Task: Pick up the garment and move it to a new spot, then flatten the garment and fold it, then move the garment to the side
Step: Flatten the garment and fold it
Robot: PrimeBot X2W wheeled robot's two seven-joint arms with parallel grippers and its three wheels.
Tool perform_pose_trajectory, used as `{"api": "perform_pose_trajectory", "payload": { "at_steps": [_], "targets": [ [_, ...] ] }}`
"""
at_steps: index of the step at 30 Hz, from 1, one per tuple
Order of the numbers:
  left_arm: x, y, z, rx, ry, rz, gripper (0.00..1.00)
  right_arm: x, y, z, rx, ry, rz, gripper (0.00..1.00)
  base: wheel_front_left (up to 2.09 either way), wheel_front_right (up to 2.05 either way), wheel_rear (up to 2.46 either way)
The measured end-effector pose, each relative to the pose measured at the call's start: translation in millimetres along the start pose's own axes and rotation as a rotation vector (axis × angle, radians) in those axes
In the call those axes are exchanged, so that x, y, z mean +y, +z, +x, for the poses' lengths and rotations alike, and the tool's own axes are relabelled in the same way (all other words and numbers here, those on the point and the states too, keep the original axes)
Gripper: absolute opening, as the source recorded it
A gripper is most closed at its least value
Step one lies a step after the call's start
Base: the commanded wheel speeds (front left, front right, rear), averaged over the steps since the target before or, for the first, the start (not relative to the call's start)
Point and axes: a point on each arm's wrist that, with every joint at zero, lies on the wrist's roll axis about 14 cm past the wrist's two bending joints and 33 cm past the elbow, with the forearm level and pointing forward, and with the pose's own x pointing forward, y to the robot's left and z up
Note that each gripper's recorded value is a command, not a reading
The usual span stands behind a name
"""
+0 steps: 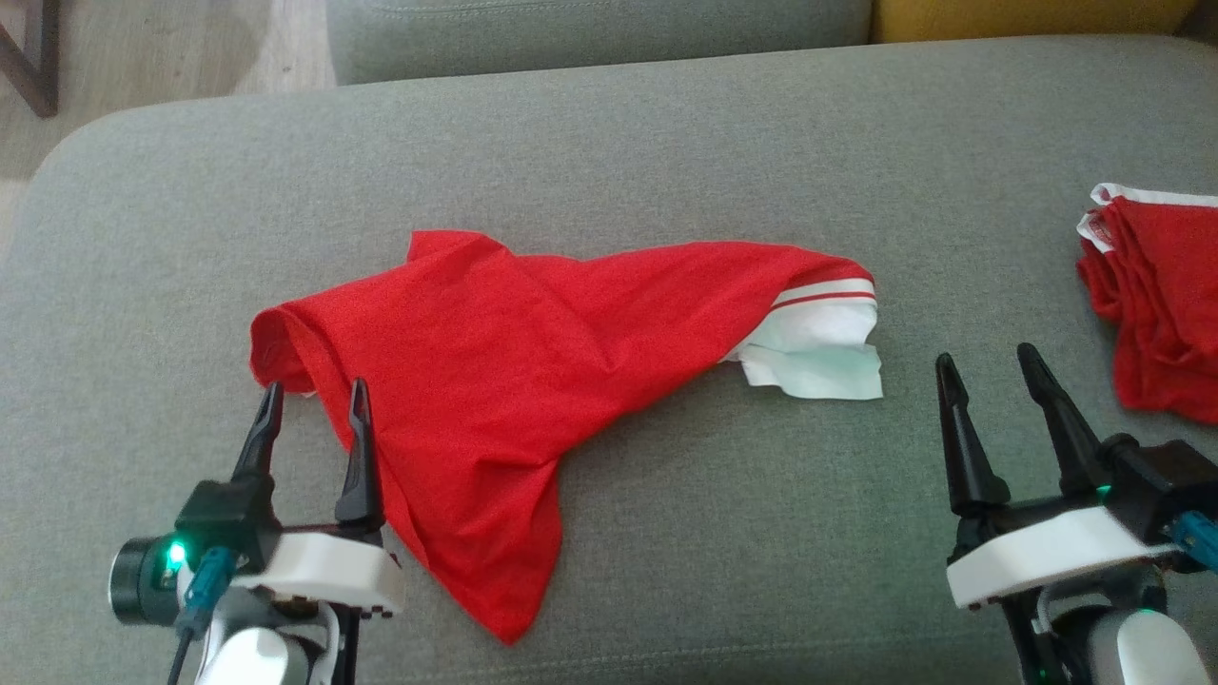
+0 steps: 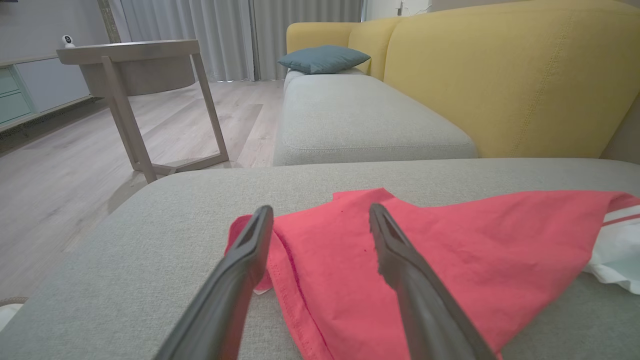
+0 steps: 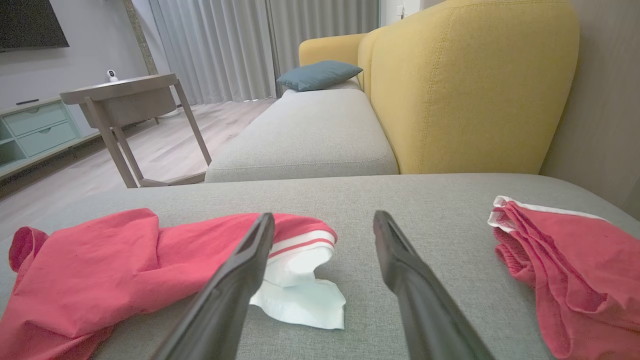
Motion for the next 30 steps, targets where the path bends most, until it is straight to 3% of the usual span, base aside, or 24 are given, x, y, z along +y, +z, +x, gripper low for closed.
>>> {"api": "perform_pose_trajectory", "payload": {
  "at_steps": [7,13,25,26,28,29,30],
  "targets": [
    [1,-3,0,0.009,0.003,0.000,1.00,0,-4,2,0.017,0.002,0.001,1.00,0.00,0.00,0.00],
    [1,-4,4,0.010,0.003,0.003,1.00,-2,-35,9,0.120,0.015,-0.013,1.00,0.00,0.00,0.00],
    [10,-13,25,0.009,0.041,-0.001,1.00,6,-93,67,0.299,0.124,-0.053,1.00,0.00,0.00,0.00],
    [11,-15,25,0.016,0.045,0.001,1.00,8,-97,68,0.313,0.132,-0.049,0.92,0.00,0.00,0.00],
    [12,-17,26,0.022,0.049,0.002,1.00,14,-102,69,0.321,0.154,-0.038,0.18,0.00,0.00,0.00],
    [12,-17,26,0.022,0.049,0.002,1.00,14,-102,69,0.321,0.154,-0.038,0.00,0.00,0.00,0.00],
    [12,-17,27,0.021,0.048,0.002,1.00,16,-100,70,0.307,0.161,-0.029,0.00,0.00,0.00,0.00]
  ]
}}
